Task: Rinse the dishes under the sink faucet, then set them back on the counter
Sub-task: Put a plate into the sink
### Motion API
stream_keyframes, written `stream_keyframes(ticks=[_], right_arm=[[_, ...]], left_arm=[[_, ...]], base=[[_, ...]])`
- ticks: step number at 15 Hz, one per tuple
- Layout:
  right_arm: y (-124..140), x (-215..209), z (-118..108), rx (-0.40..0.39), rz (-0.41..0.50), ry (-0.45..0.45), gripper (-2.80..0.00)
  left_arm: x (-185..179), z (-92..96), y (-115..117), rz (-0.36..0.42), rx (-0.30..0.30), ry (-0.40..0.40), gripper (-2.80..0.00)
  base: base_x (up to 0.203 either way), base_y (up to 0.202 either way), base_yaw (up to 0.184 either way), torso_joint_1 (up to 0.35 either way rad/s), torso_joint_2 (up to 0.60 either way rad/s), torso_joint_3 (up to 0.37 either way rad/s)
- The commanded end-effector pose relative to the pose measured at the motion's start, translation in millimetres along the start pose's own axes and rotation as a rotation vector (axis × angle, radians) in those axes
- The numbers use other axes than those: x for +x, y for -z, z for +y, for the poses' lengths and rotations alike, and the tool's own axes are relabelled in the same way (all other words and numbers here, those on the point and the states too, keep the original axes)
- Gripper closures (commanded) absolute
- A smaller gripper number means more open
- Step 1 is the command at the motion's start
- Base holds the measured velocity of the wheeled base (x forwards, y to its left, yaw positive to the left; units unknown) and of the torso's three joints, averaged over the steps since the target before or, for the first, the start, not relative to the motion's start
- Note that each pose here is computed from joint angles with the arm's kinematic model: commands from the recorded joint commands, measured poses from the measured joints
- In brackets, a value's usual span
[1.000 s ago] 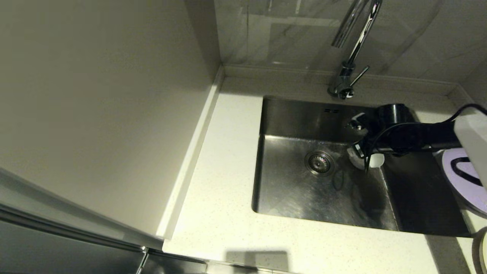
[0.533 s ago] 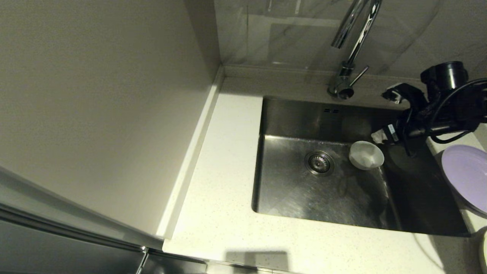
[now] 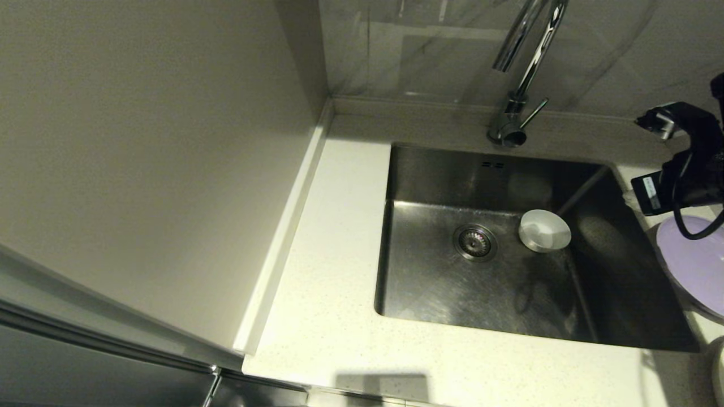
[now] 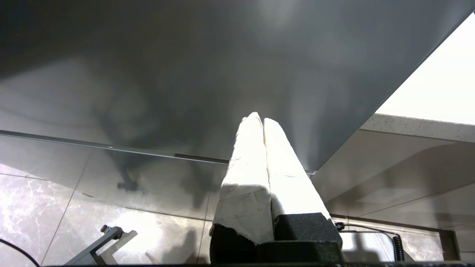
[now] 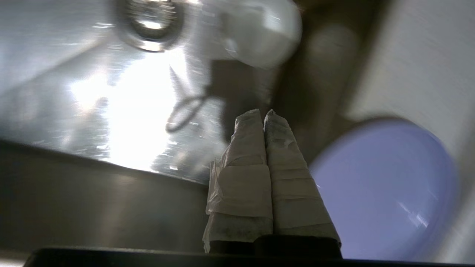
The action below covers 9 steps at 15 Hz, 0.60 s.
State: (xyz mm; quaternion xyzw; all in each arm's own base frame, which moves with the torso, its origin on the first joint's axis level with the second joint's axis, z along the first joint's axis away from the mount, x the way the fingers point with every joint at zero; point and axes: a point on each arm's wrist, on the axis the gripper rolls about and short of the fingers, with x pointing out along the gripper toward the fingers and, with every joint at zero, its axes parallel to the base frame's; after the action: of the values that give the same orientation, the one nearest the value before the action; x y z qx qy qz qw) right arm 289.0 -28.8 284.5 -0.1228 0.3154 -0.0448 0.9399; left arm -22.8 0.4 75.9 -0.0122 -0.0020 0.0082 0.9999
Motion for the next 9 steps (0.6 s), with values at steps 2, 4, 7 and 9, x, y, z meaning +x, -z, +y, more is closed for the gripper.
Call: stream_keyframes(ticks=[2,4,7,9], right_arm=[[20,-1,-15,0.034,0.070,0.082,-2.80],[34,6,-24,0.059,0.129,0.108,-2.80],[45,13,-31,0.081,0.175,0.125,-2.80],[51,18,-31,0.082,0.204,0.121,-2.80]], left_arm=[[0,0.0,0,-0.002,0.000,0.000,0.00],[0,0.0,0,-0.002,0.000,0.000,0.00],[0,0.0,0,-0.002,0.000,0.000,0.00],[0,0.0,0,-0.002,0.000,0.000,0.00]], base=[[0.000,0.000,0.000,0.000,0.00,0.000],[0.000,0.000,0.000,0.000,0.00,0.000],[0.000,0.000,0.000,0.000,0.00,0.000],[0.000,0.000,0.000,0.000,0.00,0.000]])
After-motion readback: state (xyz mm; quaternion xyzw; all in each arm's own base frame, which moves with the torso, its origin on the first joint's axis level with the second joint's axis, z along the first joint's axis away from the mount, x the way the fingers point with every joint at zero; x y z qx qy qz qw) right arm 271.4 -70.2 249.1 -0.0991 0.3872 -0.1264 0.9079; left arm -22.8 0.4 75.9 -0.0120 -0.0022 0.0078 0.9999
